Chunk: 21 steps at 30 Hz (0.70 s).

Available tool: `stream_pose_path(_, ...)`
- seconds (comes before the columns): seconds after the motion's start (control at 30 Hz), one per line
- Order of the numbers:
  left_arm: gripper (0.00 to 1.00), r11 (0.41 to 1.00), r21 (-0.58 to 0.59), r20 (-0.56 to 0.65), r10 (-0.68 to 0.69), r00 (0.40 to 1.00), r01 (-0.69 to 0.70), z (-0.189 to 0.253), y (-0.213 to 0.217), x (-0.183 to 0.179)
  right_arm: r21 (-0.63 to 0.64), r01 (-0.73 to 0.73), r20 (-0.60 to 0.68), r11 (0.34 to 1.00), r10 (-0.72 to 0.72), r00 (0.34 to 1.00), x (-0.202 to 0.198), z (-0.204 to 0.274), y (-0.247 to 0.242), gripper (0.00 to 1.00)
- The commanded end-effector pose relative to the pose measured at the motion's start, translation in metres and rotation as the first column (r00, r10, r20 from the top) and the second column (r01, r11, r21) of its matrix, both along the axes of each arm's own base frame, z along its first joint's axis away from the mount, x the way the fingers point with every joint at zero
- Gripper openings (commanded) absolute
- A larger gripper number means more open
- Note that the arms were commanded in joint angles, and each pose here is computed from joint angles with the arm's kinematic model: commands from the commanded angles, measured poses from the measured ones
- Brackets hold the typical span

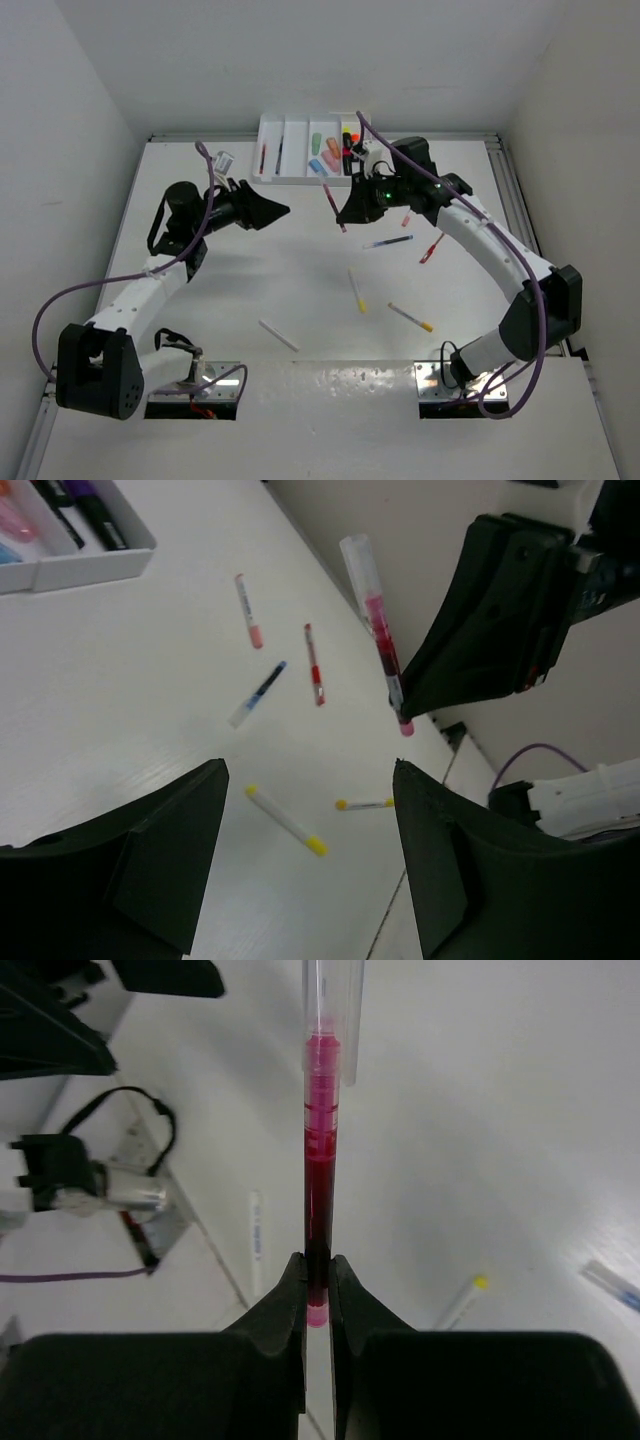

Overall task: Sort the stationery into containers
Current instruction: Grab a piece of stationery with the right arm, then pass the stationery from the right arm to the left

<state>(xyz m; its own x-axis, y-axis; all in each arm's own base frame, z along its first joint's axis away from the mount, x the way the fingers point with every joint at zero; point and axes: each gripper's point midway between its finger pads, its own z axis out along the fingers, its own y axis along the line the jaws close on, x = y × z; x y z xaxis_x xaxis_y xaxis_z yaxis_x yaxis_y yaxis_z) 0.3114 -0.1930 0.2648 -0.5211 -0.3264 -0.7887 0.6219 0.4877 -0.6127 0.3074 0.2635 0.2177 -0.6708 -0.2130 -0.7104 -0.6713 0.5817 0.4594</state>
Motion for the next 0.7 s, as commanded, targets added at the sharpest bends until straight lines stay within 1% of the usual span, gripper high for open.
stream_pose_path(0.0,0.72,0.987,-0.153,0.076,-0.031,0.997,0.042,0.045,-0.014,-0.005,0.197,-0.082,-0.035,0.977,0.091,0.995,-0.014,0.045,0.024,0.0)
stream_pose_path(0.03,0.71,0.985,-0.169,0.063,-0.034,0.997,0.044,0.045,-0.016,-0.004,0.222,-0.091,-0.066,0.971,0.109,0.992,-0.021,0.046,0.027,0.0)
stream_pose_path(0.13,0.68,0.98,-0.186,0.049,-0.067,0.997,0.075,0.043,-0.026,-0.006,0.259,-0.103,-0.096,0.96,0.131,0.987,-0.025,0.046,0.031,0.0)
stream_pose_path(0.27,0.67,0.978,-0.184,0.033,-0.093,0.995,0.098,0.037,-0.036,-0.008,0.296,-0.107,-0.121,0.949,0.148,0.982,-0.026,0.047,0.035,0.0)
stream_pose_path(0.53,0.66,0.972,-0.196,0.053,-0.12,0.991,0.128,0.042,-0.047,-0.01,0.33,-0.098,-0.164,0.939,0.159,0.973,-0.021,0.047,0.042,0.0)
stream_pose_path(0.67,0.66,0.971,-0.195,0.044,-0.135,0.99,0.142,0.039,-0.053,-0.01,0.338,-0.098,-0.184,0.936,0.168,0.969,-0.018,0.043,0.046,0.0)
